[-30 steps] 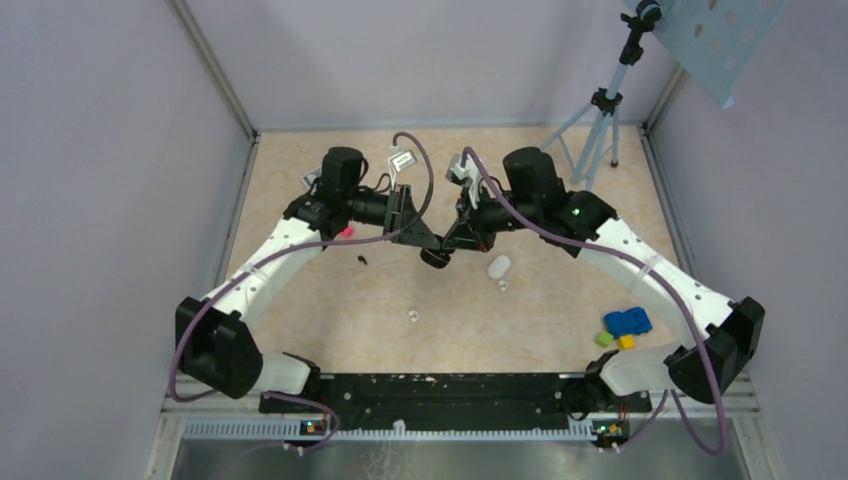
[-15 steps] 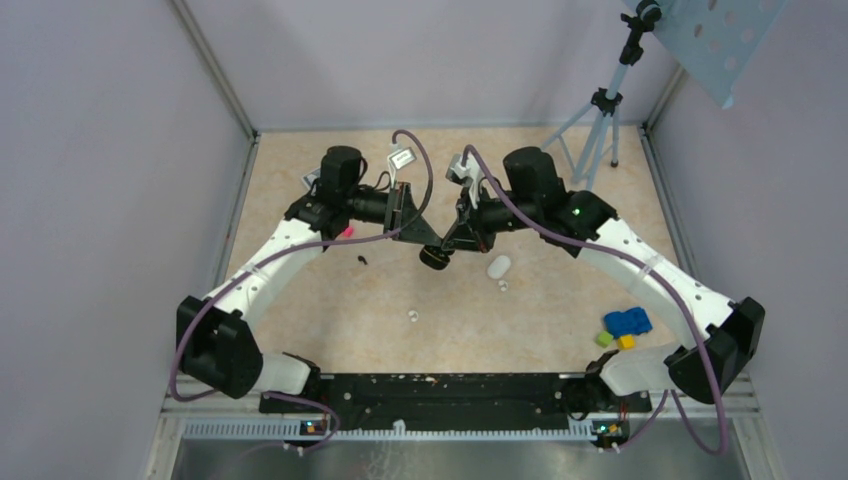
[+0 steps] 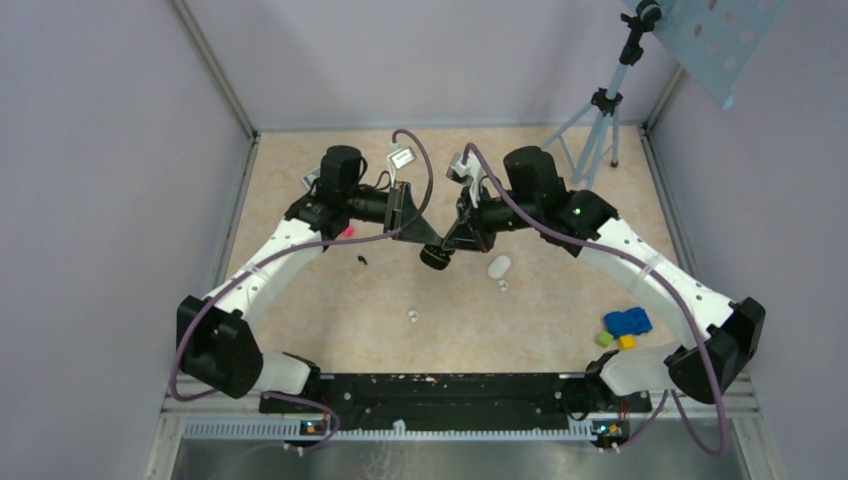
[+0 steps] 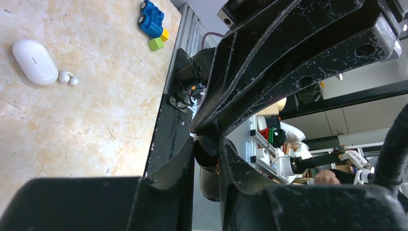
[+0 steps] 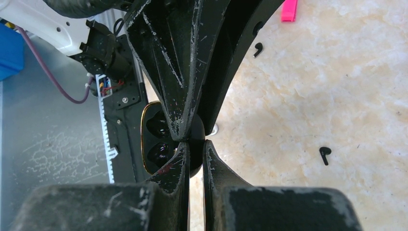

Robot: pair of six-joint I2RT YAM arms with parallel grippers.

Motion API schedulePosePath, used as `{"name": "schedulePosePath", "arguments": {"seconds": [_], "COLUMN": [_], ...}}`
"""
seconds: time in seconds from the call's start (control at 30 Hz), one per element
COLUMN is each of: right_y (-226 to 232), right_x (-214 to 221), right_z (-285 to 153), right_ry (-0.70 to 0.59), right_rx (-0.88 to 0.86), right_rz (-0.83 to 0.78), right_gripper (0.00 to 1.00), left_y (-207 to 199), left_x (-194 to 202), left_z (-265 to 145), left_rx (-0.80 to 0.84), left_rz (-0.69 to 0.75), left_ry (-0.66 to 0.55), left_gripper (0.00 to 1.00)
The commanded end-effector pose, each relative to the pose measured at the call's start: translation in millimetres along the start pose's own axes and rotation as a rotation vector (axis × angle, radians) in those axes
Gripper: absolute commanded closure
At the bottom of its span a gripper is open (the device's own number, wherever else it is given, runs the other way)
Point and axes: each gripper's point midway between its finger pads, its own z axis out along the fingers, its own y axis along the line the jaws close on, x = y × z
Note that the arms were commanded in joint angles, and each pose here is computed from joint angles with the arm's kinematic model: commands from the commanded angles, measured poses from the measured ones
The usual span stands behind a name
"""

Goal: Insert the wireless bluetooth earbuds into the charging case
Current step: Pass from the right arm to the left, then pass from the left arm to the right

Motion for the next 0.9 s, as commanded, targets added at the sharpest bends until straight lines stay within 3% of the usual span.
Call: {"name": "schedulePosePath", "arguments": {"seconds": [0.0,0.13,0.3,0.63,0.87], "right_y": [3.1,-6.8,-21.9,-44.6,-38.8], "right_x": [-23.5,-21.9,-24.3,-45.3,-57.9], "right_z": [-9.2,-12.8,-24.2,-60.7,-61.4], "right_ry": [-0.05,-0.043,-0.068,-0.209,-0.367], "right_rx": [0.033,0.106,0.23,0.452,0.425], "right_rz": [-0.036,-0.01,0.013,0.17,0.492], "right_gripper": [0.98,0.68,0.51,0.42,0.41], "left_y": [-8.4,-8.7,-3.8,6.8,23.0], "left_x": [-2.8,-2.9,-4.6,-11.5,-38.1], "left_z": [-0.1,-1.0,-2.9,-7.4,-20.8], "left_rx": [0.034,0.026,0.001,-0.048,-0.256], "left_rz": [0.058,0.071,0.067,0.064,0.141], "left_ry": [0.001,-0.005,-0.017,-0.053,-0.191], "left_gripper": [1.0,1.0,1.0,1.0,1.0]}}
